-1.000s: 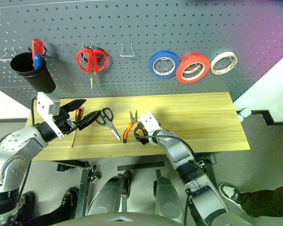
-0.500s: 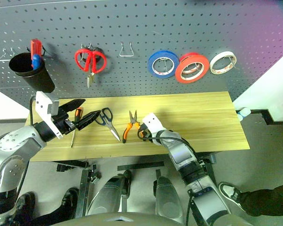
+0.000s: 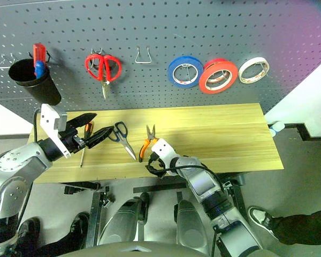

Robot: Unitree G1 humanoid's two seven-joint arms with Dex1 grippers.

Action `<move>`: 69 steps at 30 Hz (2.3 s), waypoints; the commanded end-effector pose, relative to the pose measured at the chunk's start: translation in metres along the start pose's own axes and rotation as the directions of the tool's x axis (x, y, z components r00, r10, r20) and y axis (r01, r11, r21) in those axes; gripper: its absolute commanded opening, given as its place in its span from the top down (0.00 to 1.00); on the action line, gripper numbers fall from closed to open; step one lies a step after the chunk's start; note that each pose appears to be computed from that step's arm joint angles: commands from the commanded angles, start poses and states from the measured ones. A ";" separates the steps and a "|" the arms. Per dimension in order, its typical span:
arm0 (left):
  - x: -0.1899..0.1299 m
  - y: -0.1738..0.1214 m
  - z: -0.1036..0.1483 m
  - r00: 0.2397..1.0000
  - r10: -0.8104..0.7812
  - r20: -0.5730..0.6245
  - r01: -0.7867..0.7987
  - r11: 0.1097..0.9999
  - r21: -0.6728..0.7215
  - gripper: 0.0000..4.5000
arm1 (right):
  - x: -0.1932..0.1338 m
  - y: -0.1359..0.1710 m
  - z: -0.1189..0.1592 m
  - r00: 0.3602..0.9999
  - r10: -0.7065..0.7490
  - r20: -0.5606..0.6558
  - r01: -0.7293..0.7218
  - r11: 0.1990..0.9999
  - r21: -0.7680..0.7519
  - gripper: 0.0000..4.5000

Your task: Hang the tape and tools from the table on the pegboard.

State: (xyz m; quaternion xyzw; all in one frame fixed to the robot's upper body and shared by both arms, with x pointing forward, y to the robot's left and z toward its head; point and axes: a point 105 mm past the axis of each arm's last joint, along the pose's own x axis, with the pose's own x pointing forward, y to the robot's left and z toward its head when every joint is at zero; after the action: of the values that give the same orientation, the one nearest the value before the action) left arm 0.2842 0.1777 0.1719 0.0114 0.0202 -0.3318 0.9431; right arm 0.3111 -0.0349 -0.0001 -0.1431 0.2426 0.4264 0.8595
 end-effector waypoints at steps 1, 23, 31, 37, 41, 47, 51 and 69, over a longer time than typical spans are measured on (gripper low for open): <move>-0.002 -0.004 0.012 0.999 -0.017 0.032 0.016 0.999 0.034 0.00 | -0.001 -0.003 0.000 1.000 -0.010 -0.002 0.010 1.000 0.014 0.22; 0.001 -0.005 0.013 0.999 -0.018 0.040 0.017 0.999 0.031 0.00 | -0.008 -0.084 0.002 0.945 -0.319 -0.065 0.317 0.947 -0.042 0.82; -0.002 -0.004 0.011 0.999 -0.007 0.039 0.006 1.000 0.027 0.00 | -0.001 -0.101 0.031 0.931 -0.363 0.027 0.364 0.930 -0.057 0.82; -0.003 -0.004 0.013 0.999 -0.004 0.040 0.003 0.999 0.032 0.00 | 0.013 -0.088 0.051 0.947 -0.308 0.095 0.306 0.951 0.036 0.82; -0.005 -0.003 0.012 0.999 0.002 0.040 -0.003 1.000 0.031 0.00 | 0.026 -0.075 0.062 0.951 -0.286 0.121 0.281 0.958 0.052 0.82; -0.005 -0.004 0.012 0.999 0.002 0.040 -0.003 0.999 0.032 0.00 | 0.029 -0.077 0.079 0.935 -0.309 0.175 0.307 0.951 0.043 0.82; -0.005 -0.004 0.013 0.999 0.006 0.044 -0.007 1.000 0.030 0.00 | 0.019 -0.083 0.078 0.927 -0.317 0.200 0.310 0.948 0.065 0.82; 0.002 -0.003 0.009 0.999 -0.025 0.039 0.025 1.000 0.015 0.00 | -0.055 -0.009 0.068 0.952 0.070 0.298 -0.142 0.963 0.228 0.18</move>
State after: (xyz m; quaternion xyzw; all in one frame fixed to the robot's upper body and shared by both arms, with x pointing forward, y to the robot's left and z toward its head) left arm 0.2849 0.1758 0.1717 0.0054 0.0186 -0.3355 0.9418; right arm 0.3237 -0.0577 0.0802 0.0353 0.1813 0.4145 0.8911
